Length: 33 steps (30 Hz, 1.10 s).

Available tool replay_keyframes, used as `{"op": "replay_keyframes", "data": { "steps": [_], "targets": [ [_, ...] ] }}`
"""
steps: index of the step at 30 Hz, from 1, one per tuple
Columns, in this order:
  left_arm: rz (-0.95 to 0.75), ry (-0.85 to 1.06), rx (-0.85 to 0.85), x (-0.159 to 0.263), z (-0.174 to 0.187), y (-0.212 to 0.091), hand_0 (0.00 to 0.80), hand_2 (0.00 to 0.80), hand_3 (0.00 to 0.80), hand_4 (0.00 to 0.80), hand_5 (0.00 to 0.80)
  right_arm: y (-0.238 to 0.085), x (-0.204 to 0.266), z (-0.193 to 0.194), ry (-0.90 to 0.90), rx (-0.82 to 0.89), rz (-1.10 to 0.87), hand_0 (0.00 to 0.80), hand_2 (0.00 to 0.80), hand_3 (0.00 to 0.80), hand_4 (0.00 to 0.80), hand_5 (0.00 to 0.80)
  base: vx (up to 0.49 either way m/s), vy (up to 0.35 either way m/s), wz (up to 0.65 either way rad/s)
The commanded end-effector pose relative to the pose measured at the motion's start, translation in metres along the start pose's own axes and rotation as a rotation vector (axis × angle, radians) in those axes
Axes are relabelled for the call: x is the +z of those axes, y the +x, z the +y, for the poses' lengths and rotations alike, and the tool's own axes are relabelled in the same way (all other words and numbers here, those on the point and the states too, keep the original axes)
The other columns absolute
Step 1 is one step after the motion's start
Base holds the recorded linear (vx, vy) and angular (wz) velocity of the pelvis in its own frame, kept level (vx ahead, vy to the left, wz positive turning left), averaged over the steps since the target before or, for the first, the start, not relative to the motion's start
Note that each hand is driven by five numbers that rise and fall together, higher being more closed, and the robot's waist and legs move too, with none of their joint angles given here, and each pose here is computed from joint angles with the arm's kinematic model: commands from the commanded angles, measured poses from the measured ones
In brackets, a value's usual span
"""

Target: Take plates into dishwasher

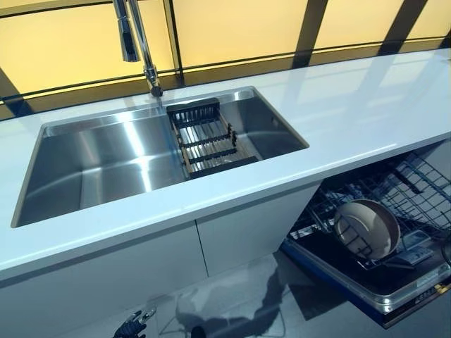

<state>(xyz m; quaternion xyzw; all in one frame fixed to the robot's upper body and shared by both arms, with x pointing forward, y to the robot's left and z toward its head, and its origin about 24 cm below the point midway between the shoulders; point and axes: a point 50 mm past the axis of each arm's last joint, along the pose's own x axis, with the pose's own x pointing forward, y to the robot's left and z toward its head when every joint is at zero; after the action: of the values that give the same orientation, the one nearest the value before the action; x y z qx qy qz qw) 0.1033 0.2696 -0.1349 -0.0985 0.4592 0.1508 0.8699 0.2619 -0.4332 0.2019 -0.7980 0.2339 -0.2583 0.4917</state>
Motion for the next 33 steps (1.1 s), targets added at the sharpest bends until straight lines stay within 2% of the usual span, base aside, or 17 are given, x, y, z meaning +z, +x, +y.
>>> {"op": "replay_keyframes", "data": {
  "steps": [1,4,6,9,14,19,20,21,24,27,30,33],
  "targets": [
    [-0.055,-0.008,0.053,0.013,0.008,0.003,0.0,0.0,0.0,0.0,0.0,0.003,-0.041,-0.016,0.031,-0.025,0.181,0.0,0.0,0.0,0.0,0.0,-0.035,0.089,-0.12],
    [-0.061,-0.004,0.056,0.016,0.009,0.004,0.0,0.0,0.0,0.0,0.0,-0.001,-0.052,0.001,0.158,0.058,0.241,0.0,0.0,0.0,0.0,0.0,-0.034,0.078,-0.04],
    [-0.075,0.014,0.058,0.024,0.009,0.005,0.0,0.0,0.0,0.0,0.0,-0.008,-0.057,0.022,0.369,0.126,0.3,0.0,0.0,0.0,0.0,0.0,-0.072,0.092,-0.01],
    [-0.111,0.065,0.078,0.04,0.014,0.007,0.0,0.0,0.0,0.0,0.0,-0.019,-0.065,0.052,0.541,0.158,0.406,0.0,0.0,0.0,0.0,0.0,-0.116,0.09,-0.07],
    [-0.121,0.113,0.12,0.056,0.026,0.005,0.0,0.0,0.0,0.0,0.0,-0.042,-0.064,0.092,0.708,0.194,0.486,0.0,0.0,0.0,0.0,0.0,-0.197,0.068,-0.38],
    [-0.12,0.019,0.181,0.055,0.047,0.0,0.0,0.0,0.0,0.0,0.0,-0.083,-0.05,0.16,1.001,0.439,0.609,0.0,0.0,0.0,0.0,0.0,-0.2,-0.064,-0.4],
    [-0.118,0.013,0.181,0.054,0.048,-0.001,0.0,0.0,0.0,0.0,0.0,-0.088,-0.048,0.167,1.034,0.472,0.628,0.0,0.0,0.0,0.0,0.0,-0.155,-0.242,-0.38],
    [-0.107,0.019,0.171,0.051,0.051,-0.001,0.0,0.0,0.0,0.0,0.0,-0.104,-0.045,0.188,1.147,0.554,0.708,0.0,0.0,0.0,0.0,0.0,-0.165,-0.301,-0.4],
    [-0.115,0.03,0.154,0.055,0.053,-0.001,0.0,0.0,0.0,0.0,0.0,-0.121,-0.034,0.207,1.261,0.641,0.796,0.0,0.0,0.0,0.0,0.0,-0.252,-0.376,-0.18],
    [-0.151,0.037,0.154,0.068,0.05,0.001,0.0,0.0,0.0,0.0,0.0,-0.129,-0.012,0.217,1.361,0.711,0.834,0.0,0.0,0.0,0.0,0.0,-0.38,-0.501,0.07],
    [-0.223,-0.02,0.152,0.095,0.044,0.002,0.0,0.0,0.0,0.0,0.0,-0.125,0.011,0.214,1.473,0.767,0.824,0.0,0.0,0.0,0.0,0.0,-0.565,-0.651,0.21],
    [-0.229,-0.073,0.137,0.091,0.033,0.006,0.0,0.0,0.0,0.0,0.0,-0.128,0.017,0.217,1.541,0.8,0.833,0.0,0.0,0.0,0.0,0.0,-0.394,-0.412,0.18]
  ]
}}
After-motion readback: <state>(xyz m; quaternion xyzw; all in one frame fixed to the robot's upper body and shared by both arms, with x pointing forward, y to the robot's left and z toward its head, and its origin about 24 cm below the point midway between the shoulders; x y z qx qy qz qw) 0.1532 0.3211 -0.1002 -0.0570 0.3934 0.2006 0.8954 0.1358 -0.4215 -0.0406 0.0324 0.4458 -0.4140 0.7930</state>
